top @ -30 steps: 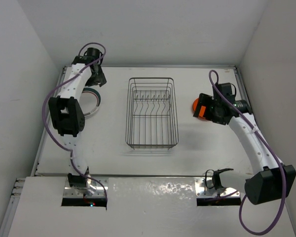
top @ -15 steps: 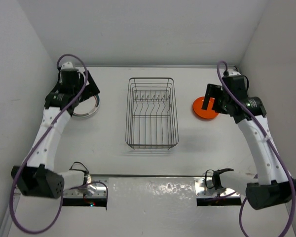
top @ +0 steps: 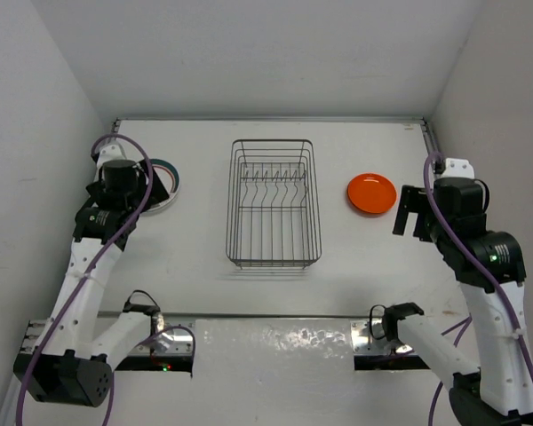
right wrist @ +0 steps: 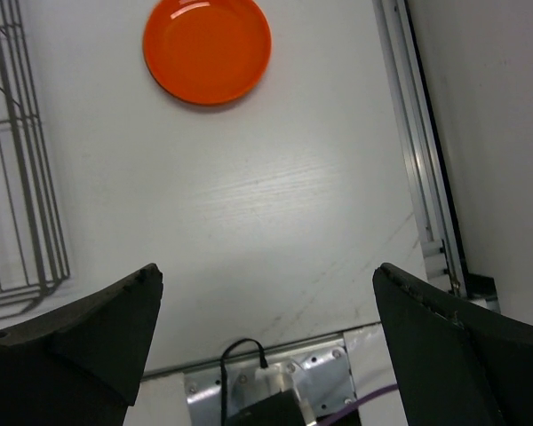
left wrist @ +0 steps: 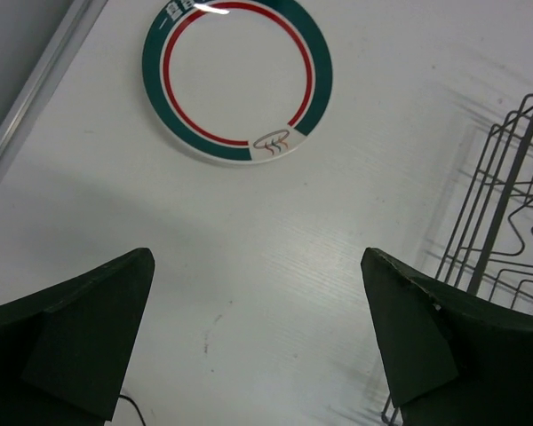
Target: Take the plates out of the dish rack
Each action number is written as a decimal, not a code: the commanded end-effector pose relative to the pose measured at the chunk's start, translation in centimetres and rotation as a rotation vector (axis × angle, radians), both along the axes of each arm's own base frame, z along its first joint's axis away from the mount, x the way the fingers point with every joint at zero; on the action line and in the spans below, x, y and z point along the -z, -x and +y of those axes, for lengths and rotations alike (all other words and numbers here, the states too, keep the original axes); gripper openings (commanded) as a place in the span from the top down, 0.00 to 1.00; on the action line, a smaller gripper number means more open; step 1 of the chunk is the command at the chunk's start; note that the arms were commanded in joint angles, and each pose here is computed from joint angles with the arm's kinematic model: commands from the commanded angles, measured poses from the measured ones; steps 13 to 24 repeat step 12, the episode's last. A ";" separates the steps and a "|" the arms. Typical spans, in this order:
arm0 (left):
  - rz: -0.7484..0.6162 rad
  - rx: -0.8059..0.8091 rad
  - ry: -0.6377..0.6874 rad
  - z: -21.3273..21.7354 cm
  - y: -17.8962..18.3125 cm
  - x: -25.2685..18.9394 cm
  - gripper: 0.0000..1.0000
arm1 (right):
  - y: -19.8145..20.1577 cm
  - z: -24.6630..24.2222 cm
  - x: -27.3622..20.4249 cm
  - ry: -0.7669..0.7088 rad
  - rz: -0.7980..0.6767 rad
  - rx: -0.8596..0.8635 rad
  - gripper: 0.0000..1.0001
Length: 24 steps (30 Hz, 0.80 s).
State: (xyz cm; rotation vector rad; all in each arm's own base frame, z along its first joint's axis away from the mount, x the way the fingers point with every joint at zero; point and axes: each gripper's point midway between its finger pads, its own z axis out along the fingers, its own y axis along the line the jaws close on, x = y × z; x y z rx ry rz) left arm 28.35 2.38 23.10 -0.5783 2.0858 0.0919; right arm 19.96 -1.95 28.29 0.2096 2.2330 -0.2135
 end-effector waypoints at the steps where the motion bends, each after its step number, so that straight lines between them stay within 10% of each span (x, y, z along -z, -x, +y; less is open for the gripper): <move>1: 0.034 -0.001 -0.056 0.6 1.4 0.6 0.00 | 1.8 -1.1 1.4 0.068 0.058 0.003 0.01; 24: 0.002 0.013 -0.101 0.1 0.6 -1.9 0.00 | 2.1 -1.2 1.2 0.062 0.050 0.013 0.01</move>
